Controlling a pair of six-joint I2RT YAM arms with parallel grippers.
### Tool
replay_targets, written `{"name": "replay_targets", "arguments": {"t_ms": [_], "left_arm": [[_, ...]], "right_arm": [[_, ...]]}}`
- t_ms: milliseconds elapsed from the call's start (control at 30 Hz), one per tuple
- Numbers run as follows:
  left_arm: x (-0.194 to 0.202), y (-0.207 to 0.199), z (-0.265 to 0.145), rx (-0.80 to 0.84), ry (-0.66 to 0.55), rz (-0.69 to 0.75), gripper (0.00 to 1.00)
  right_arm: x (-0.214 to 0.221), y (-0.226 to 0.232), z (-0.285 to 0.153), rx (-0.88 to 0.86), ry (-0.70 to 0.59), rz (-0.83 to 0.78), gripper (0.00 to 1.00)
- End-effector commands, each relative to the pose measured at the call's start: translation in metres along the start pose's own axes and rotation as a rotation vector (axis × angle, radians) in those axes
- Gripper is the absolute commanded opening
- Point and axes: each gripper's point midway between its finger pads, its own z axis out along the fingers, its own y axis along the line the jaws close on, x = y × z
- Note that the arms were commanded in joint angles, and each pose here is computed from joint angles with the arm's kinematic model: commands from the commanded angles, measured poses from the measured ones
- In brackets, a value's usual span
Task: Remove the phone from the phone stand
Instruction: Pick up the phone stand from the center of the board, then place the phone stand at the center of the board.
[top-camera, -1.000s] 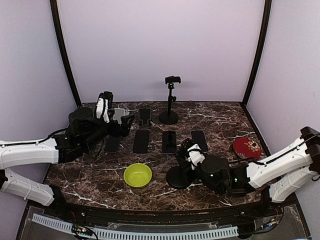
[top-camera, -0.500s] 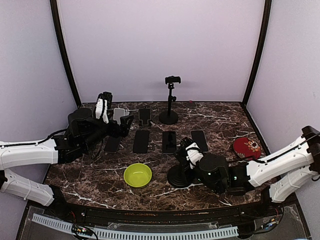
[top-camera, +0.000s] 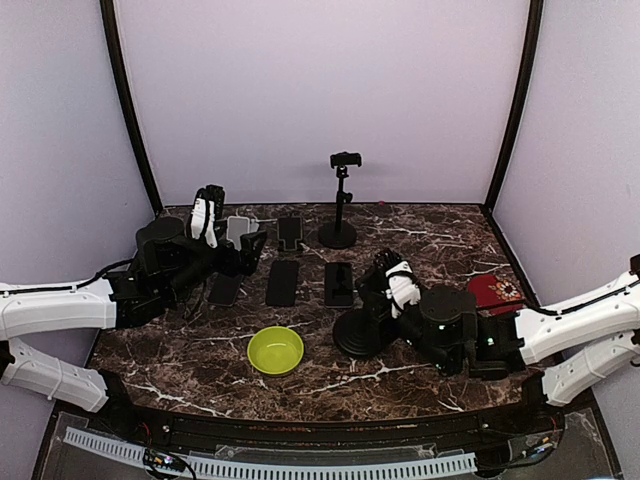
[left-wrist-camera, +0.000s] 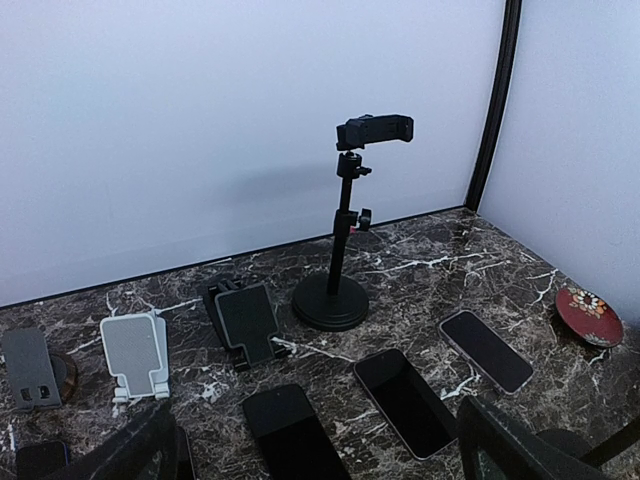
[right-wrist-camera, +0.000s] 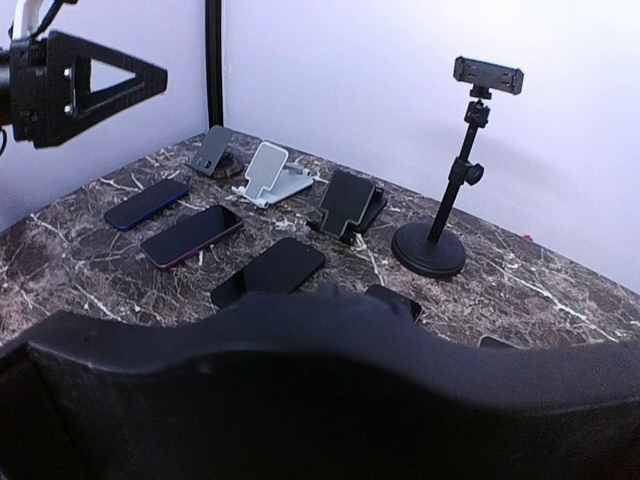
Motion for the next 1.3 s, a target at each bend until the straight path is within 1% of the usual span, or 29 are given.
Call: {"name": "replay_targets", "arguments": {"t_ms": [0,300,400,633,1033,1267], "left_arm": [[-0.008,0.004,-0.004,-0.008,-0.036,-0.014,0.99],[-0.005,0.005,-0.006,-0.009,-0.036,-0.019,0.99],[-0.004,0.006,-0.006,-0.011,-0.036,-0.017,0.99],[-0.004,0.01,-0.008,-0.03,-0.037,-0.001,0.99],[0.006,0.014,-0.008,-0.044,-0.023,0.011,0.99],[0.017,0.02,-0.011,-0.062,-0.009,0.016,0.99]], "right_arm": [[-0.061,-0.022,-0.005,0.048,-0.133,0.111,0.12],[-0.093,-0.074,0.0,0.122,-0.178,0.166,0.1],[-0.1,-0.099,0.006,0.161,-0.19,0.182,0.1],[-0.11,-0.142,0.024,0.229,-0.177,0.204,0.07],[-0.119,-0.2,0.078,0.27,-0.162,0.218,0.06],[-0.117,-0.237,0.119,0.287,-0.132,0.204,0.06]]}}
